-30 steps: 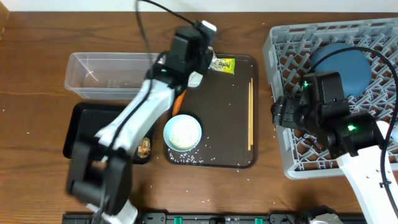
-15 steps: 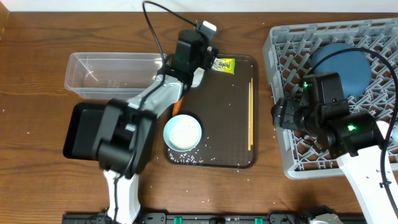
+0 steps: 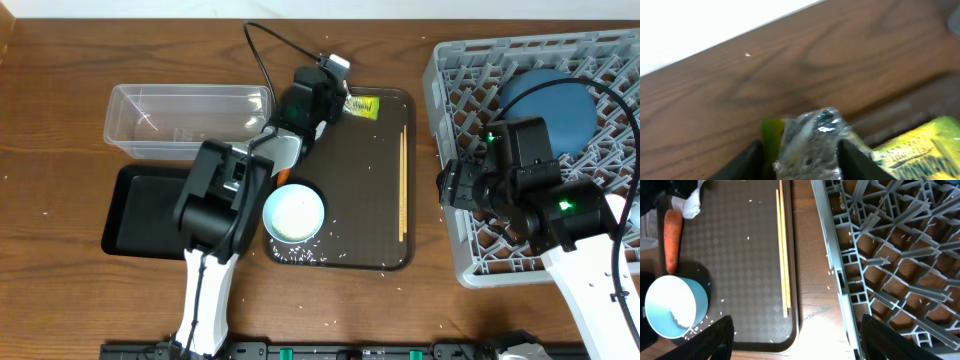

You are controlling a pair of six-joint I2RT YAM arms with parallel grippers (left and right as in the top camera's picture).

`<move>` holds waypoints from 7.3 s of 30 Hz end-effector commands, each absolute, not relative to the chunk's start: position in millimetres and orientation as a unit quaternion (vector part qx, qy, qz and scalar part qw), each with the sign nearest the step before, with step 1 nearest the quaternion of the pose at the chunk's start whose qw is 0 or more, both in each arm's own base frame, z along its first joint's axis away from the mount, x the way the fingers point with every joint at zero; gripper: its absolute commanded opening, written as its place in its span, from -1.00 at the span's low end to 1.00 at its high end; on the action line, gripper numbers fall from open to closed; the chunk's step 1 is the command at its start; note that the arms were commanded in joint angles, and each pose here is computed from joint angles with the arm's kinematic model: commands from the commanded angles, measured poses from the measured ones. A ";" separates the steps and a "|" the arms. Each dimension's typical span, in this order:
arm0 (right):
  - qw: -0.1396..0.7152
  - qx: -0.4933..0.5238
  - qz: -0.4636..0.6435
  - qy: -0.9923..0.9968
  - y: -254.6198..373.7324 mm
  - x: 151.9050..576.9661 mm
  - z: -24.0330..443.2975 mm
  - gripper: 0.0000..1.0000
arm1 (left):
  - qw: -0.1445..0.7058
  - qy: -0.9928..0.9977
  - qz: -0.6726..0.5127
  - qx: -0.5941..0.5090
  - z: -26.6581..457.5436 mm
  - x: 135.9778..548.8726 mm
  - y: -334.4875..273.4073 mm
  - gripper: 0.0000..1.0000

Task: Sort waste into correct bins and load items into the dishwasher rack
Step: 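Grasp the green-yellow snack wrapper with the left gripper, then carry the wrapper with the left gripper and drop it in the clear bin, then move the left gripper to the white tissue and grasp it, then carry the tissue with the left gripper and drop it in the clear bin, then reach the left gripper to the orange carrot and grasp it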

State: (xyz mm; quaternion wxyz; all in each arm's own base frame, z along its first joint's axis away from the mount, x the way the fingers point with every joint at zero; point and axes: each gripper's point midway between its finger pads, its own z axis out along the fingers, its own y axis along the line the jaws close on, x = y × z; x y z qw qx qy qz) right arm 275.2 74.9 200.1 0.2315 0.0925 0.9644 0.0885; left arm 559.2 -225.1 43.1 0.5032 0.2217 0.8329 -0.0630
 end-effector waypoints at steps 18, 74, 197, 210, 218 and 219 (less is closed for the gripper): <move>0.213 0.091 0.088 0.969 80.4 276.8 191.5 0.47 | 0.403 0.867 -0.133 0.260 35.0 510.7 -249.6 -0.88; 0.221 0.085 0.089 0.968 81.4 279.9 193.2 0.52 | 0.363 0.918 0.094 0.131 210.0 408.4 -110.7 -0.87; 0.207 0.091 0.099 0.969 84.4 274.9 191.2 0.64 | 0.287 0.938 -0.030 0.191 161.5 389.4 -151.5 -0.03; 0.200 0.090 0.096 0.971 83.5 271.7 189.6 0.64 | 0.206 0.967 0.033 0.146 45.3 413.5 -153.6 -0.03; 0.205 0.090 0.098 0.970 84.2 273.7 190.7 0.64 | 0.174 0.972 0.050 0.147 3.5 413.0 -150.2 -0.02; 0.205 0.090 0.098 0.970 84.1 273.9 190.7 0.64 | 0.172 0.973 0.051 0.147 1.2 413.1 -150.2 -0.02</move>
